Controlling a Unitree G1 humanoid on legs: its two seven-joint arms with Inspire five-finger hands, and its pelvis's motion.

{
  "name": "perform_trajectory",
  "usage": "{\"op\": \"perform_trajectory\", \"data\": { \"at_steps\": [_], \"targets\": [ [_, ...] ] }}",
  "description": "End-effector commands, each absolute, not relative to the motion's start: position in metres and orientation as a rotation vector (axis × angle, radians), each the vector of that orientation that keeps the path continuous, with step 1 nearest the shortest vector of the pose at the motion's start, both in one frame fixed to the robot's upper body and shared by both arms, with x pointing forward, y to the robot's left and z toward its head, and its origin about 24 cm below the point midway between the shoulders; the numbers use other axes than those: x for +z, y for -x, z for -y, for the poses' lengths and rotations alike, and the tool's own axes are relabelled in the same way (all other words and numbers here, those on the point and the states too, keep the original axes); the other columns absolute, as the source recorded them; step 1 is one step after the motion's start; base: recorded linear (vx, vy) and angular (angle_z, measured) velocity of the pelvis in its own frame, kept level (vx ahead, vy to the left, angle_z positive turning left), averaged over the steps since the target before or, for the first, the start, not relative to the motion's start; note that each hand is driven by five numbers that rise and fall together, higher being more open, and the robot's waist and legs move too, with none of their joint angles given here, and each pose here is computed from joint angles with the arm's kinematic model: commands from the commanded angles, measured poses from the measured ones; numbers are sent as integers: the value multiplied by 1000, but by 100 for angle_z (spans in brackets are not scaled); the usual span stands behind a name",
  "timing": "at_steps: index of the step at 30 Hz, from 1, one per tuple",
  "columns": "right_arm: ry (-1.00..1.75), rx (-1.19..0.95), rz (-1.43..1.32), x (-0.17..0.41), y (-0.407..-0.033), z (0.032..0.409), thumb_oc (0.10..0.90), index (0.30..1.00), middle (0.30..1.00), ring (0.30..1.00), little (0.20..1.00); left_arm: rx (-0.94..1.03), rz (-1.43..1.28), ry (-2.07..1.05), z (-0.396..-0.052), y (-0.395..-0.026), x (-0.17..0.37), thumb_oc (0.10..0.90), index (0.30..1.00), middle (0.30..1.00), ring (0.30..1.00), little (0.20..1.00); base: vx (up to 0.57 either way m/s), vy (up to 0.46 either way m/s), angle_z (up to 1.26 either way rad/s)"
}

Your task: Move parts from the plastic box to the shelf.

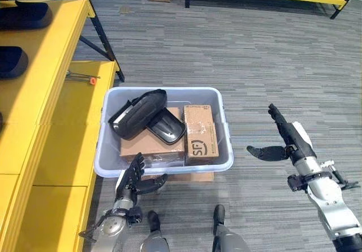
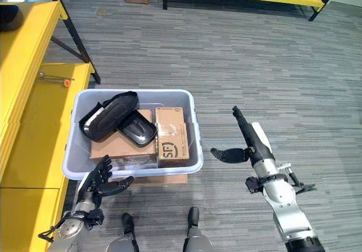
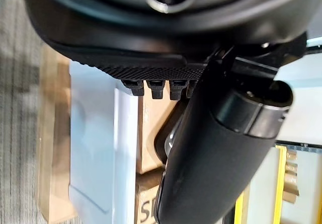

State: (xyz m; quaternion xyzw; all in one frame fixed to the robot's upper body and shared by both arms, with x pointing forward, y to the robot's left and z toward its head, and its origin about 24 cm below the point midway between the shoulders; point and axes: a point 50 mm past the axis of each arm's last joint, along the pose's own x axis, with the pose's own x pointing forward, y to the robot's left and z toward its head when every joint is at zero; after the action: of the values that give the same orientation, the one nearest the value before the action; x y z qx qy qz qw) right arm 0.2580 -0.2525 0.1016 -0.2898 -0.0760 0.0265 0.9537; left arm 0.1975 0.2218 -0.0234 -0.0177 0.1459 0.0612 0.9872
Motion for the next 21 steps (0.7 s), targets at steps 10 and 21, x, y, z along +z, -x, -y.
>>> {"op": "perform_trajectory", "data": {
  "at_steps": [10,21],
  "targets": [
    [747,169,472,180,-302,209,900,1000,1000,1000,1000,56,-41,8,-224,-224,27,900,1000,1000,1000,1000,-15,-14,7],
    [882,220,507,205,-326,190,900,1000,1000,1000,1000,45,-19,1,-223,-229,33,900,1000,1000,1000,1000,-2,2,4]
  ]
}}
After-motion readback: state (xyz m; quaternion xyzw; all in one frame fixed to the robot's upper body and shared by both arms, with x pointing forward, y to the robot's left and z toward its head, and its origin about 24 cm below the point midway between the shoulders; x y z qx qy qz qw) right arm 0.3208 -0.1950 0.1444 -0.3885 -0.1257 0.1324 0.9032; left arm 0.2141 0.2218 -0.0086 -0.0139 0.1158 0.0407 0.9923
